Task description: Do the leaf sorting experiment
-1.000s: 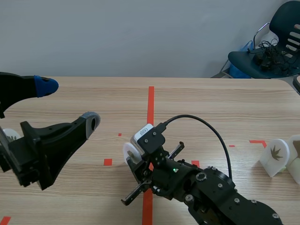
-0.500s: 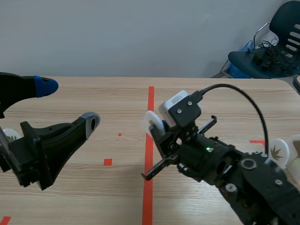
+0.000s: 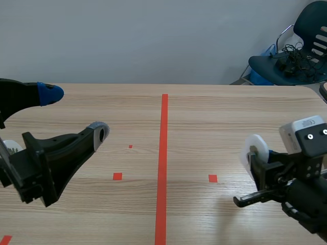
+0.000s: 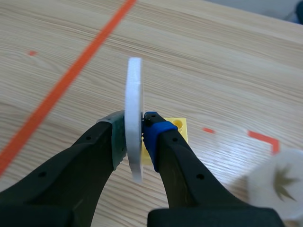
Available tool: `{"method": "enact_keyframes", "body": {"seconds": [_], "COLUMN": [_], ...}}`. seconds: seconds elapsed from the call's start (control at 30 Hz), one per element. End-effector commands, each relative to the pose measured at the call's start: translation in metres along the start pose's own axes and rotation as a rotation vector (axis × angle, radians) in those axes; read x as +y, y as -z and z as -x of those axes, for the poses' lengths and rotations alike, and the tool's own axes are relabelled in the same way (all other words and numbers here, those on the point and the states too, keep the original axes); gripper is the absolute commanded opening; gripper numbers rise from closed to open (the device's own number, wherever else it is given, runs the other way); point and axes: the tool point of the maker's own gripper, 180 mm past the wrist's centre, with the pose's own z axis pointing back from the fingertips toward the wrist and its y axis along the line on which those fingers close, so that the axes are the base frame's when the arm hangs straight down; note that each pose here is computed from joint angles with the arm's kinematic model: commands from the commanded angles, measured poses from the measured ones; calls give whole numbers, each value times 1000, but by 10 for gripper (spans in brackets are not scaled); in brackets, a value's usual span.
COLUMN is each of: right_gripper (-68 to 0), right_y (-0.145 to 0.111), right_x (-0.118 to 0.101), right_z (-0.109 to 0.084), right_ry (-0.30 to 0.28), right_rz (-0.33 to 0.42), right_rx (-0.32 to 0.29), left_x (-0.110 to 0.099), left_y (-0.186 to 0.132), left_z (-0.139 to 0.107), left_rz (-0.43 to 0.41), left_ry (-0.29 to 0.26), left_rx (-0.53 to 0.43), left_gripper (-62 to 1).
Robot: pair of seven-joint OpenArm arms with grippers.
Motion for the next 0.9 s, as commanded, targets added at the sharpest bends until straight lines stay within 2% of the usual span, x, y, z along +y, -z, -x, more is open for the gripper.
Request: {"method": "enact_keyframes", "body": {"seconds": [0.0,0.1,0.2,0.3,0.57,0.77,0.87], "right_gripper": [-599,-599,-604,-629,-622,-617,-558], "right_y": [11,19,29,34,23,20,20], "right_x": [-14,-37,-53,-63,-110,-116,-116], "right_z": [-5,14,32,42,53,58,58], "right_ry": [13,43,111,127,132,124,123], "right_rz": [33,86,125,152,311,321,321], "right_rx": [-29,8,35,48,57,73,73], "left_x": [-1,-1,-1,-1,-1,-1,-1], "left_y": [1,1,1,1,1,1,1], "left_z": [-6,-6,-6,-6,-5,-5,-5], "left_rz": [1,1,1,1,1,1,1], "left_ry": [-12,-13,-13,-13,-13,-13,-13], "left_rx": [-29,-29,-29,-29,-28,-28,-28], "left_gripper": [14,14,14,14,14,14,14]}}
